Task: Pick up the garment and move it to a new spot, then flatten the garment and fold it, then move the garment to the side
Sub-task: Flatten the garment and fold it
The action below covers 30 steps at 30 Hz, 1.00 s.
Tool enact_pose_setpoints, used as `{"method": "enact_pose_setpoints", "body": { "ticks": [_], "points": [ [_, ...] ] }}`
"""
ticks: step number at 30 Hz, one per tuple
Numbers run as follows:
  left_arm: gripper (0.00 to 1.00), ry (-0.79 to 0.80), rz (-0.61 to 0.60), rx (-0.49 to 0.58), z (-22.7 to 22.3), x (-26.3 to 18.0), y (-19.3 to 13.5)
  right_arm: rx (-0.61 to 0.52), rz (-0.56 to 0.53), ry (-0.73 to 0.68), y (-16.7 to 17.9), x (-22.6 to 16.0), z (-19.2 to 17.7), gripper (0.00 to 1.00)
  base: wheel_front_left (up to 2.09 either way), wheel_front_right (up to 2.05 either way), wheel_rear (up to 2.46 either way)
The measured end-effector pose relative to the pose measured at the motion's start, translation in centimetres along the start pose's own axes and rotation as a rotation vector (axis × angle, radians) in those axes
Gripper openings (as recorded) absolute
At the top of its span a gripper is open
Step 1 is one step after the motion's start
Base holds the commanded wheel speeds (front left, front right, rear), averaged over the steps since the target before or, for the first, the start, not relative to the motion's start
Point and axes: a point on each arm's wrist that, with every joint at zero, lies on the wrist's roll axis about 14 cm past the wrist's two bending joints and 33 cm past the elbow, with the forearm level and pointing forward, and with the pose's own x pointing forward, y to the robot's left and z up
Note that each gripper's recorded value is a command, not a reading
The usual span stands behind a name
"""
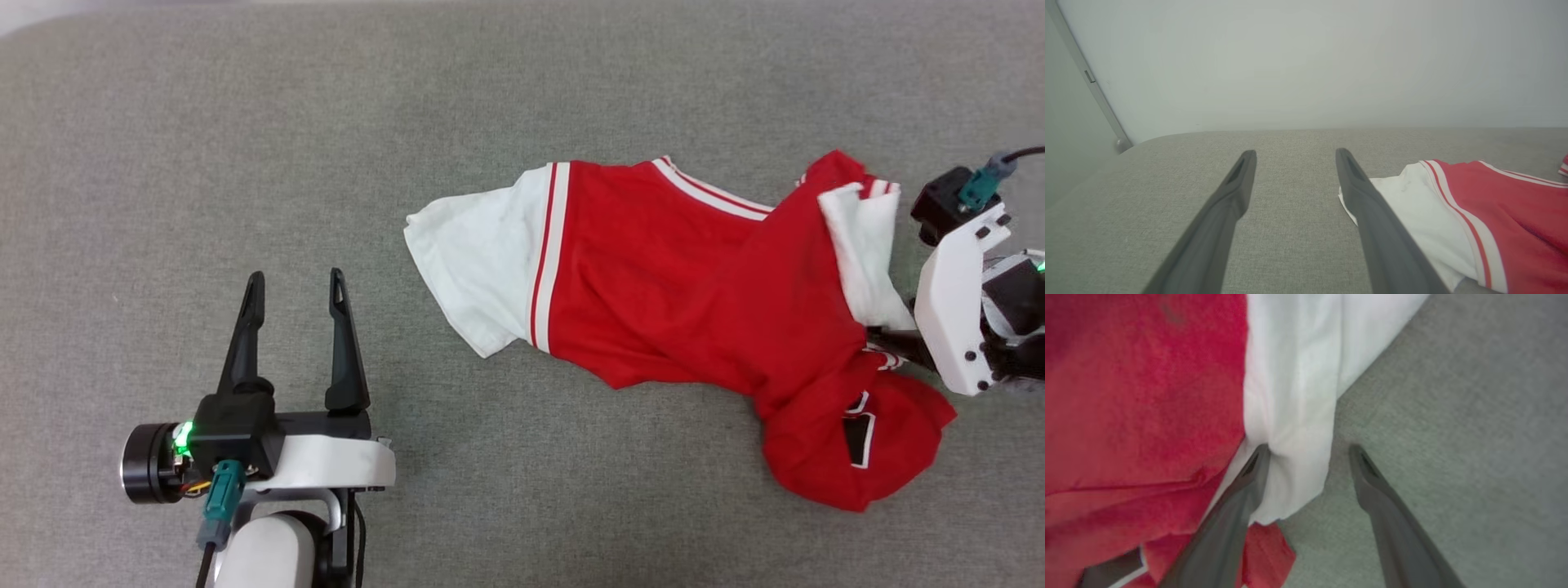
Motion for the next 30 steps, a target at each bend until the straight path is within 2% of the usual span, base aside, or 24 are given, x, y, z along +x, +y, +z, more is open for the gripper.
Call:
{"method": "enact_pose_setpoints", "body": {
  "ticks": [7,8,9,16,21,26,30],
  "points": [
    [1.0,0.019,0.012,0.008,-0.8,0.3,0.4,0.032,0.016,0.022,0.4,2.6,-1.2,1.0,0.0,0.0,0.0],
    [1.0,0.019,0.014,0.008,-0.8,0.3,0.5,0.027,0.012,0.009,0.4,2.6,-1.2,0.33,0.0,0.0,0.0],
    [1.0,0.017,0.015,0.009,-0.7,0.3,0.5,0.02,0.006,-0.01,0.4,2.5,-1.0,0.0,0.0,0.0,0.0],
    [1.0,-0.014,0.012,0.002,0.7,-0.2,0.3,-0.014,-0.014,-0.252,0.7,-0.8,2.2,0.0,0.0,0.0,0.0],
    [1.0,-0.03,0.0,-0.008,1.4,-0.6,-0.2,0.046,-0.088,-0.408,-2.3,-5.4,3.0,0.0,0.0,0.0,0.0],
    [1.0,-0.036,-0.012,-0.015,1.6,-0.6,-0.7,0.217,-0.128,-0.42,-4.5,-5.9,-1.1,0.0,0.0,0.0,0.0],
    [1.0,-0.026,-0.014,-0.016,1.2,-0.6,-0.7,0.456,-0.159,-0.436,-6.4,-4.8,-4.5,0.0,0.0,0.0,0.0]
  ]
}}
